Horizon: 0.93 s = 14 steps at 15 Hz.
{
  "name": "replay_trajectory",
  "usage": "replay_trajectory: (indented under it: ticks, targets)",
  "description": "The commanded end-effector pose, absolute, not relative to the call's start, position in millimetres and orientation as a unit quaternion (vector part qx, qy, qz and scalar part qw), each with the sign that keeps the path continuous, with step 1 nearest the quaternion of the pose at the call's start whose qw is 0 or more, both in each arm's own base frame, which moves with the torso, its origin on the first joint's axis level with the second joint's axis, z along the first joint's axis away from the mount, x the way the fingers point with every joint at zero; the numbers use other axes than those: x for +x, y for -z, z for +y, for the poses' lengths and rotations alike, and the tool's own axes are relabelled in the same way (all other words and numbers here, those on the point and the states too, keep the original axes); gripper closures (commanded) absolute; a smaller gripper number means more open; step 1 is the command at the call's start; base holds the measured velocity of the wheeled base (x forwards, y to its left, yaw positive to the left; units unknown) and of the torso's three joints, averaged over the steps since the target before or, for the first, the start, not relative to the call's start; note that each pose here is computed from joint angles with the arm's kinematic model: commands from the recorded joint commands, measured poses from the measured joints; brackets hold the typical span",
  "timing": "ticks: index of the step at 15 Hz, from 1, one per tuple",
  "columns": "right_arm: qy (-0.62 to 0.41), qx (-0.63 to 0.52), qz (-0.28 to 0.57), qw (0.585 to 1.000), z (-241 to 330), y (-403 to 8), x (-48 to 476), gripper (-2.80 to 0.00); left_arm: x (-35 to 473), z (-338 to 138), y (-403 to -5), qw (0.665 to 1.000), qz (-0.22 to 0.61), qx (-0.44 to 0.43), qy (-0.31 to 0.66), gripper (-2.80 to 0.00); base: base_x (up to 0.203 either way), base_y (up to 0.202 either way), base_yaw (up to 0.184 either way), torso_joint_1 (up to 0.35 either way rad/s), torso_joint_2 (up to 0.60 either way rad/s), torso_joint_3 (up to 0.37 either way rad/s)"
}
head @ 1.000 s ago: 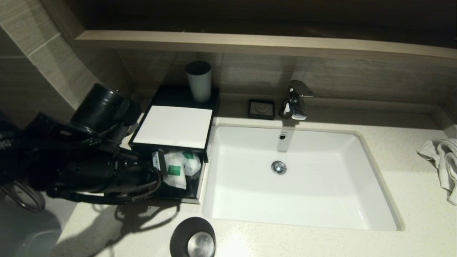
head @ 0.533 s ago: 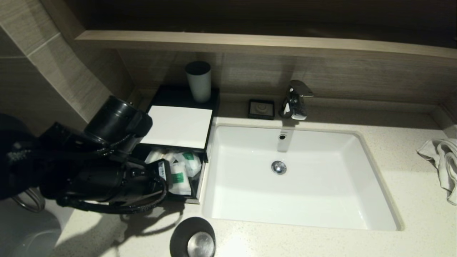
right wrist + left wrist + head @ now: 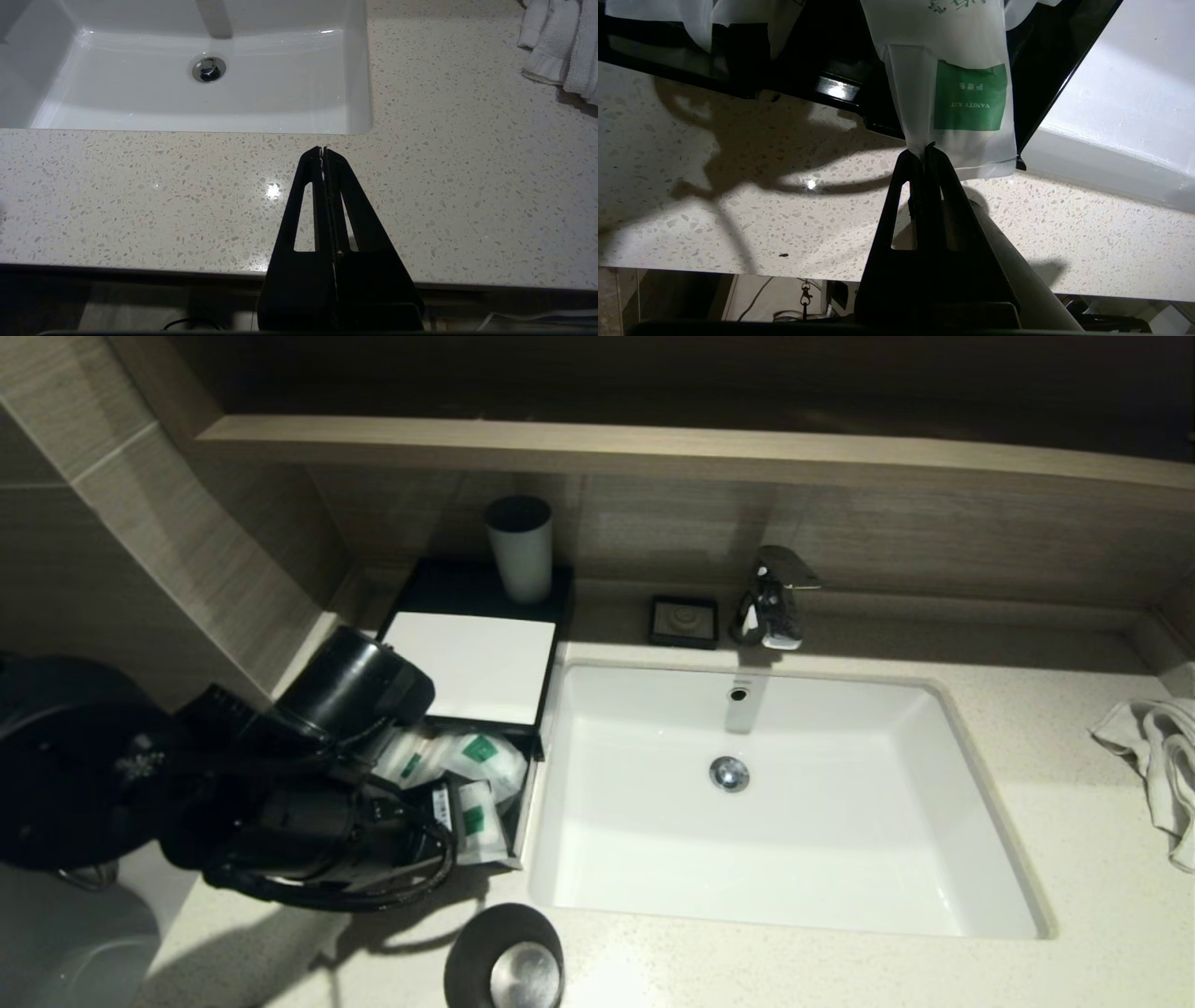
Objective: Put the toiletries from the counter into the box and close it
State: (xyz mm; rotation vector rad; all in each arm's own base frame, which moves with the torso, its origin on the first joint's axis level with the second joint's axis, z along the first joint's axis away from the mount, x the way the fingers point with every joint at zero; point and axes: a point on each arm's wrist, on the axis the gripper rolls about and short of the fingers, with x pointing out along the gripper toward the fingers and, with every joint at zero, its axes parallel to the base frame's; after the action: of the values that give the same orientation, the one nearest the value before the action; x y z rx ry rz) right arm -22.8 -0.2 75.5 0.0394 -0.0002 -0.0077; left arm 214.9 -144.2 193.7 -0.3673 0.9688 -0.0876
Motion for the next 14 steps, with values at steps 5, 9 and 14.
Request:
replay_trajectory:
  ticks: [5,9,14]
  targets:
    - [0.004,0.020,0.001,1.000,-0.2,-75.5,-22.7,0.00,227.4,-151.8,-187.2,0.870,0.457,-0.181,0.039,0.00,0.000,0.000,0.000,0.000,0.00,0.000]
    - [0.004,0.020,0.001,1.000,-0.2,-75.5,-22.7,0.00,234.1,-155.4,-183.2,0.879,0.442,-0.177,0.029,0.00,0.000,0.000,0.000,0.000,0.00,0.000]
    - [0.004,0.020,0.001,1.000,-0.2,-75.5,-22.7,0.00,241.8,-156.6,-185.6,0.888,0.424,-0.178,0.019,0.00,0.000,0.000,0.000,0.000,0.00,0.000]
